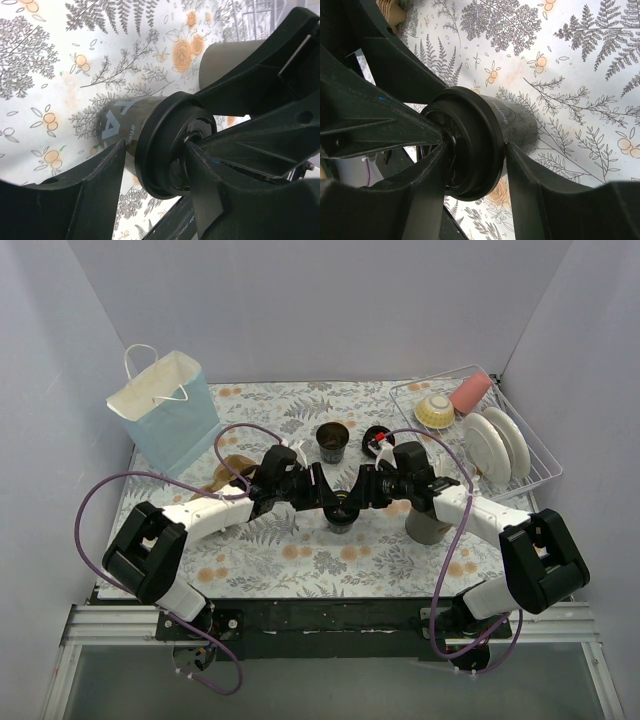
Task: Pack the takeout coffee
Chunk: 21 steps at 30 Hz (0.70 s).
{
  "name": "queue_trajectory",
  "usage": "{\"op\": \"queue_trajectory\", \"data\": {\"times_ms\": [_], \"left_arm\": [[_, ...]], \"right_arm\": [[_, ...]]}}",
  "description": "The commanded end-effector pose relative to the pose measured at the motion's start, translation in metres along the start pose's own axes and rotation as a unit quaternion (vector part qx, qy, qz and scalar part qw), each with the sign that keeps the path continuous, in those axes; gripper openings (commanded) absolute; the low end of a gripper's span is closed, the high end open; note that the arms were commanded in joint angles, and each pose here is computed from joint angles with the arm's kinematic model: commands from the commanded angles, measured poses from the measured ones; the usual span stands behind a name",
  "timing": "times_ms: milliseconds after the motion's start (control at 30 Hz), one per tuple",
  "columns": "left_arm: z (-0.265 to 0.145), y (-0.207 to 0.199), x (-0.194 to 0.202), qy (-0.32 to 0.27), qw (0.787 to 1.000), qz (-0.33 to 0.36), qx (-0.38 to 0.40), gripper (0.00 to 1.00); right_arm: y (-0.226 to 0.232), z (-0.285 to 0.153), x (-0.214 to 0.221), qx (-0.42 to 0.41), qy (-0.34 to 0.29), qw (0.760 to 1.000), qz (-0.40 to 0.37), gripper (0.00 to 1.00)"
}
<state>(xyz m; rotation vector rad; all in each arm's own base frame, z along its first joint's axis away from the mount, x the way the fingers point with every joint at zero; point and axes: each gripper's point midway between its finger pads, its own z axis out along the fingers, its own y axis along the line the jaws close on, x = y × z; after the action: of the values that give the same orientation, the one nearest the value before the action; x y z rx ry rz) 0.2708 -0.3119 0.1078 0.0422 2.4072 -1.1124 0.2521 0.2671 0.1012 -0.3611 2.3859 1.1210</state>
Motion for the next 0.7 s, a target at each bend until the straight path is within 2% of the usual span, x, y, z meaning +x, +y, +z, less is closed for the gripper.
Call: {"op": "queue_trajectory", "data": {"times_ms": [0, 367, 500, 667], "left_arm": [[-0.016, 0.014, -0.002, 0.022, 0.998, -0.008, -0.055, 0.50], [-0.037, 0.007, -0.009, 0.019, 0.999, -0.001, -0.027, 0.56], [-0.040, 0.004, -0.008, 0.016, 1.000, 0.001, -0.012, 0.53], [-0.037, 0.012, 0.000, 0.021, 1.000, -0.004, -0.012, 0.45]], "right_arm": [[-0.052, 0.003, 0.059, 0.100, 0.077, 0.992, 0.013, 0.46], [-0.058, 0.006, 0.064, 0.105, 0.085, 0.991, 0.014, 0.46], [-0.060, 0.005, 0.065, 0.110, 0.085, 0.990, 0.014, 0.46], [-0.059, 0.004, 0.066, 0.106, 0.085, 0.991, 0.014, 0.46]]}}
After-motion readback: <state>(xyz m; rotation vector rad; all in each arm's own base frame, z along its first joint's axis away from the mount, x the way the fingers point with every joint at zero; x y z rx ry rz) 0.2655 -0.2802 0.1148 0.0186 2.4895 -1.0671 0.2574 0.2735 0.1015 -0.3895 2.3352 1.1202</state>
